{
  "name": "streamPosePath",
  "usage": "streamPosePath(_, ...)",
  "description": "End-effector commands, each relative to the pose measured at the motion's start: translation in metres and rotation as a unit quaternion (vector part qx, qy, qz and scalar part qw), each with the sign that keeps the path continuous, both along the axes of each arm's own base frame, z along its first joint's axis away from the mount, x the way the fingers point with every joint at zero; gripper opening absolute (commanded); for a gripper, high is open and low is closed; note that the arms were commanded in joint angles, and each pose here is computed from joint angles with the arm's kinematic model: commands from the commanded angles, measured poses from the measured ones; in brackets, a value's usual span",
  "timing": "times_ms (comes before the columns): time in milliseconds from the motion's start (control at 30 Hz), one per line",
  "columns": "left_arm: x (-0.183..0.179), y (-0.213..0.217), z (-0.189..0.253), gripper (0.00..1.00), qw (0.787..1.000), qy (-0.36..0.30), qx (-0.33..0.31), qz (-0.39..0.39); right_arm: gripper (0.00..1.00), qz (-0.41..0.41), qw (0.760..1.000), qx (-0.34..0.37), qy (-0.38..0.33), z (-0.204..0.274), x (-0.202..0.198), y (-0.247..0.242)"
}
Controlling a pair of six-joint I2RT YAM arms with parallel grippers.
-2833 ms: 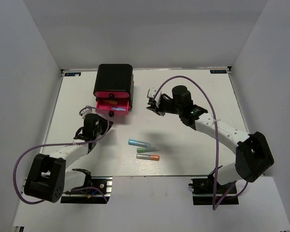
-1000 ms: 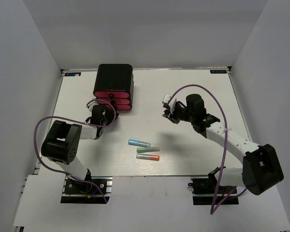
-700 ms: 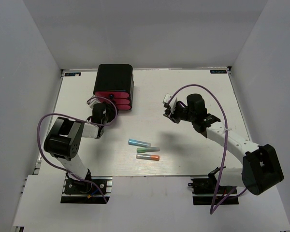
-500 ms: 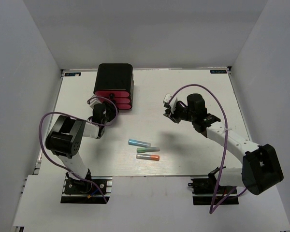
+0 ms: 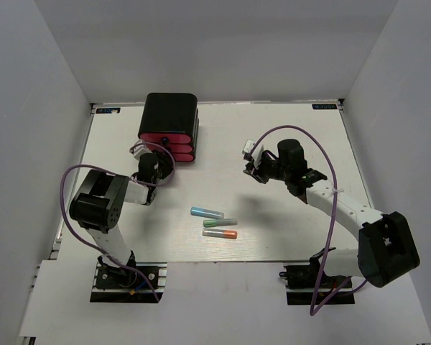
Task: Sort the stationery into containers
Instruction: Open the drawer
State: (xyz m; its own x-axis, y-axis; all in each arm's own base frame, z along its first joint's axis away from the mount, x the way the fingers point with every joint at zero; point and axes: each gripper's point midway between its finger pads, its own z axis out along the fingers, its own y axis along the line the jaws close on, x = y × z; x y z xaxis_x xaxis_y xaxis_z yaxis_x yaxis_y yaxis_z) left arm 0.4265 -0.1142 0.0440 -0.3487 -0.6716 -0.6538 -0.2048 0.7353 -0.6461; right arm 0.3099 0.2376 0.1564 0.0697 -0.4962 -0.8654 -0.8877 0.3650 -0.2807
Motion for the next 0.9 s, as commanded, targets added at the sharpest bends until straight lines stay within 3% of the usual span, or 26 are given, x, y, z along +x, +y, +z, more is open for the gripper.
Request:
streamPosePath(0, 0.009, 0.009, 0.016, 0.26, 0.999, -0.03, 0.005, 0.021, 0.3, 0.009, 1.0, 0.012, -0.021, 0.015, 0.003, 0.004)
streamPosePath(167, -0.017, 0.008, 0.01, 0.2, 0.999, -0.032, 0.002, 0.011, 0.34, 0.018, 0.999, 0.011, -0.025, 0.014, 0.0, 0.003)
streamPosePath(367, -0.056, -0.002, 0.011, 0.17, 0.999, -0.028, -0.014, -0.035, 0.51, 0.123, 0.992, 0.005, -0.013, 0.001, -0.033, 0.015)
streamPosePath(467, -0.072, 0.0, 0.017, 0.17, 0.998, -0.033, -0.013, -0.043, 0.54, 0.175, 0.985, 0.005, 0.01, -0.007, -0.053, 0.019)
streamPosePath(533, -0.078, -0.002, 0.02, 0.26, 0.998, -0.033, -0.012, -0.054, 0.56, 0.21, 0.977, 0.013, 0.021, -0.008, -0.065, 0.026)
streamPosePath(567, -0.081, 0.0, 0.017, 0.35, 0.998, -0.025, -0.004, -0.057, 0.56, 0.22, 0.975, 0.008, 0.039, -0.015, -0.07, 0.025)
streamPosePath(600, -0.082, 0.0, 0.023, 0.55, 0.998, -0.031, 0.002, -0.06, 0.56, 0.23, 0.972, 0.008, 0.048, -0.019, -0.072, 0.028)
streamPosePath(700, -0.087, 0.001, 0.024, 0.73, 0.997, -0.026, 0.015, -0.07, 0.57, 0.255, 0.963, 0.002, 0.082, -0.032, -0.082, 0.037)
streamPosePath(867, -0.1, -0.002, 0.05, 0.76, 0.993, -0.047, 0.031, -0.1, 0.57, 0.272, 0.956, -0.027, 0.109, -0.052, -0.094, 0.062)
